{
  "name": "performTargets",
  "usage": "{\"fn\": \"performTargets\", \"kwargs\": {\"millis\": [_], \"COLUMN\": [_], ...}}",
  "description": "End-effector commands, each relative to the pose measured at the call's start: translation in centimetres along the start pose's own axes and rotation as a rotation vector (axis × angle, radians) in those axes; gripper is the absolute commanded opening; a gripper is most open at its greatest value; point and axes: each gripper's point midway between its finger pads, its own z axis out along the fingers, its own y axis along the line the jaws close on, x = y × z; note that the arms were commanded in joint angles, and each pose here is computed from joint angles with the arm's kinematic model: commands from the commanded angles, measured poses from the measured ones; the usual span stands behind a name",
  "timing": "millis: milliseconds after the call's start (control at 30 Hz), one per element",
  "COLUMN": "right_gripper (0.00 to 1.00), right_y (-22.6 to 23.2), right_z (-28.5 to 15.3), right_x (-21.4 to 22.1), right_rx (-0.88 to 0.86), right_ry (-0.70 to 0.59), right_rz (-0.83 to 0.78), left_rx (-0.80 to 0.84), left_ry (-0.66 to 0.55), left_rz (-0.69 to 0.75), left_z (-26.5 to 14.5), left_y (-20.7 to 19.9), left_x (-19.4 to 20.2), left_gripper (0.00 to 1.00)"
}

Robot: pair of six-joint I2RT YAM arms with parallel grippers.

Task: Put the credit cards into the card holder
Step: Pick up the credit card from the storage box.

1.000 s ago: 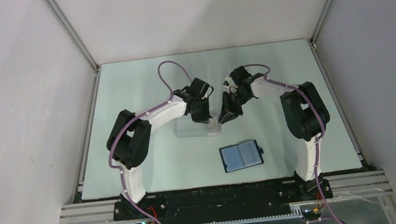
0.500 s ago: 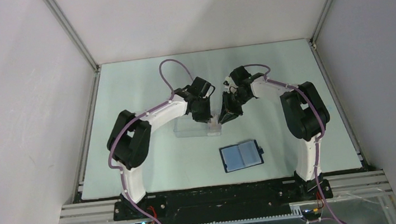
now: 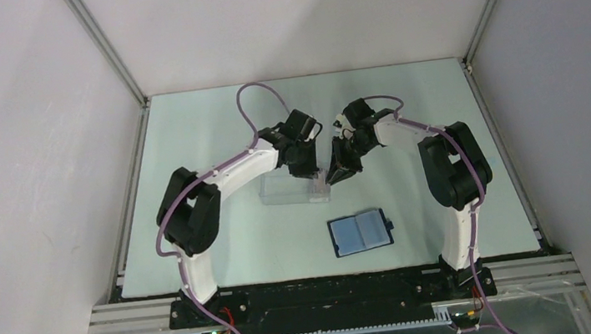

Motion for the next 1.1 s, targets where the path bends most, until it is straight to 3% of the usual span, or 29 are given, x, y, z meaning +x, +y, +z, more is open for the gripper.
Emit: {"fn": "performTargets", "kwargs": {"millis": [0,433,633,700,733,833,1067], "right_gripper": [0.12,0.12,0.13,0.14,0.14,0.14,0.15], "right_y": [-1.1,-1.1,-1.0,-0.9,-0.8,-0.9,-0.8], "right_z": [1.6,1.5,1.3,1.2,1.1,1.1,1.1], "right_x": [0.9,0.9,0.8,0.8,0.7,0.7,0.7], "right_rx": [0.04,0.042,0.043,0.044,0.044,0.044,0.041], "right_ry": [0.043,0.042,0.033,0.03,0.028,0.028,0.027], "right_rz": [-0.002,-0.004,-0.008,-0.013,-0.014,-0.013,-0.014], "left_rx": [0.169,0.149,0.114,0.101,0.094,0.087,0.098], "left_ry": [-0.072,-0.013,-0.007,-0.003,0.0,0.004,0.022], "left_rz": [0.008,-0.006,-0.019,-0.024,-0.026,-0.028,-0.029], "left_z": [-3.0,-1.1,-0.5,-0.2,-0.1,0.1,0.6], "left_y": [-4.9,-4.2,-3.3,-3.0,-2.8,-2.7,-2.7], "left_x": [-2.2,-0.6,-0.2,-0.2,-0.1,0.0,0.0], "left_gripper": [0.17,0.22,0.08,0.12,0.24,0.39,0.44]}}
